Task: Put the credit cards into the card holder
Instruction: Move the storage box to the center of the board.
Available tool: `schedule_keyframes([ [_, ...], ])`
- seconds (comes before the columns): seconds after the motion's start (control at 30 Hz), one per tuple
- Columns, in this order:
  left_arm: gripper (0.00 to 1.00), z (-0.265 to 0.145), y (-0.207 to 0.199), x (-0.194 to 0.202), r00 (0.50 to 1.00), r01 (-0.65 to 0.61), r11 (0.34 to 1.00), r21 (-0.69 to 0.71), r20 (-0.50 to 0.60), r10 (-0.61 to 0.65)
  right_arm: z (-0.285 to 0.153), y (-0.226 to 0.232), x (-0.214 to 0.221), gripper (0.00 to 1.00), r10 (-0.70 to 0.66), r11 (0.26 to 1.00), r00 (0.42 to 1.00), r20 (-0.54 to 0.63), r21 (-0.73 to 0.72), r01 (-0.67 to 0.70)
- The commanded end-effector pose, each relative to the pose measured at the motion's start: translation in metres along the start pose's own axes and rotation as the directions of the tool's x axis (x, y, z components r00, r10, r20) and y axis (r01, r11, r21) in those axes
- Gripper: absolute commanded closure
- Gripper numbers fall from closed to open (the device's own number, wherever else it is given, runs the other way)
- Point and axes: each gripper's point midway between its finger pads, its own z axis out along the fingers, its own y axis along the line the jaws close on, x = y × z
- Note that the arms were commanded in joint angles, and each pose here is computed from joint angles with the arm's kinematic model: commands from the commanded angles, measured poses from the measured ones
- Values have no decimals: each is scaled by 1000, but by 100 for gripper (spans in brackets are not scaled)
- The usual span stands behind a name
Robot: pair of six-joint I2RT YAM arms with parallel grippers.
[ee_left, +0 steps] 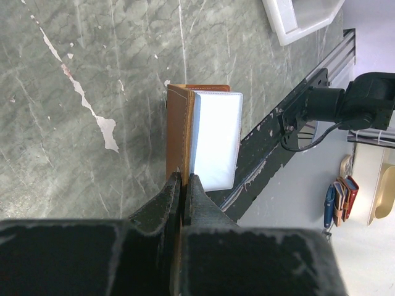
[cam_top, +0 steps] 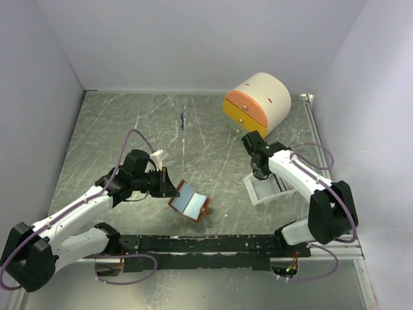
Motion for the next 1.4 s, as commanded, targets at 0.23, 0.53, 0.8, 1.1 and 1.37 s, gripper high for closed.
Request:
schedule_keyframes([
  [0.23,93,-2,-3,-6,1000,-13,1000,-3,19,13,-10,48,29,84,20,994,995,-98,-108,-31],
  [0.53,93,-1,-1,-7,1000,-13,1000,-16,25,14,-15,61,27,66,-70,982,994,-80,-182,55],
  [0.8,93,-3,-2,-8,999,-17,1000,-17,31,18,-35,66,-14,45,-376,871,913,158,-277,406],
  [1.1,93,0,-1,-8,999,-19,1000,-13,28,19,-35,52,-32,45,-828,464,486,281,-145,874],
  [1.37,93,0,-2,-6,1000,-14,1000,-9,22,15,-10,31,-24,45,-938,299,310,157,-88,950],
])
